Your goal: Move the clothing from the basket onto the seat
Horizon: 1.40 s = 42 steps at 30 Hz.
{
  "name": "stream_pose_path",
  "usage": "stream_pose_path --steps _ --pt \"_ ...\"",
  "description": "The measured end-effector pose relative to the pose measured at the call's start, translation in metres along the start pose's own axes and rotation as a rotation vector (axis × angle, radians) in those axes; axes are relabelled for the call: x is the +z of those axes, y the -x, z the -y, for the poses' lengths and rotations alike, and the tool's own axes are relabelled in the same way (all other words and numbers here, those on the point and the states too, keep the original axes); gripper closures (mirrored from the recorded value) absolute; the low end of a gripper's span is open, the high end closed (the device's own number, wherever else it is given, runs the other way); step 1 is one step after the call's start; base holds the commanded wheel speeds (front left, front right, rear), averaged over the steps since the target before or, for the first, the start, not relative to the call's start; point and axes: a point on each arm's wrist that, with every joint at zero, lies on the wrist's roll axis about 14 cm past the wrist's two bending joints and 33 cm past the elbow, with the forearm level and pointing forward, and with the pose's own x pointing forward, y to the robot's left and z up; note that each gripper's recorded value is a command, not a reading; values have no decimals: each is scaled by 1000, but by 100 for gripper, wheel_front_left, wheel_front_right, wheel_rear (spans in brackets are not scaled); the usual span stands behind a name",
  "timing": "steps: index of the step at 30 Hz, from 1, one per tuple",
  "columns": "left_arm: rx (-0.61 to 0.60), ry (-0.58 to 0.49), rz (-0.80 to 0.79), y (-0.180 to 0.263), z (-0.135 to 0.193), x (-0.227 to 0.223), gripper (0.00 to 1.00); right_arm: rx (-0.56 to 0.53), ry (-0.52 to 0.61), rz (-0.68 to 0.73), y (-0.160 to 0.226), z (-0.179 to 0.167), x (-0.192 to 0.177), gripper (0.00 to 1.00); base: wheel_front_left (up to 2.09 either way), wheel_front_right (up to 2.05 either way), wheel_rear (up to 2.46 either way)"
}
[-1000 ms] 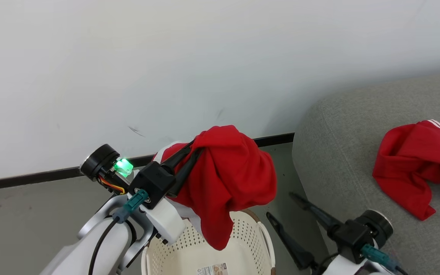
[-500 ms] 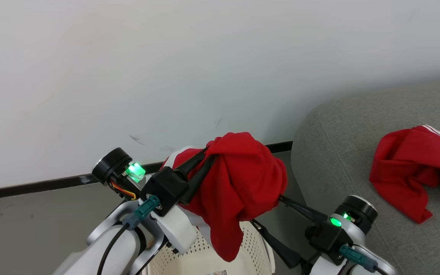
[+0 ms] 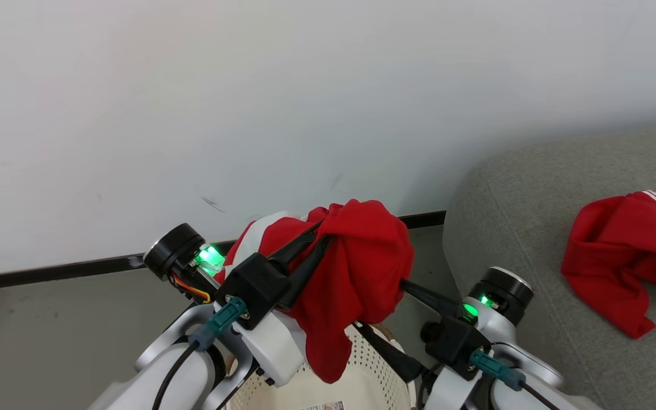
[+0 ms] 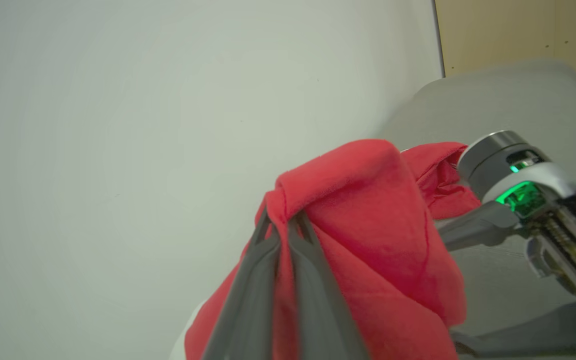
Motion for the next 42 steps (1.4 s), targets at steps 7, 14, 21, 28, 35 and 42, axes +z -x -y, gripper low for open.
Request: stream_pose_path --steps 7,14,21,28,35,42 --pt "4 26 -15 2 2 -4 100 9 21 -9 -10 0 -4 100 0 0 0" --pt "32 62 -40 6 0 -13 100 -42 3 -18 -10 13 -7 100 0 0 0" --pt "80 133 -64 10 -5 -25 100 -187 -19 -31 5 56 -12 100 0 0 0" --pt "85 194 -81 10 3 -38 0 -327 -9 -64 34 94 -19 100 0 0 0" --pt "89 221 -99 11 5 -52 0 -471 87 -55 67 145 -4 100 0 0 0" --pt "61 276 -81 7 20 -54 0 -551 99 -100 100 154 -9 100 0 0 0"
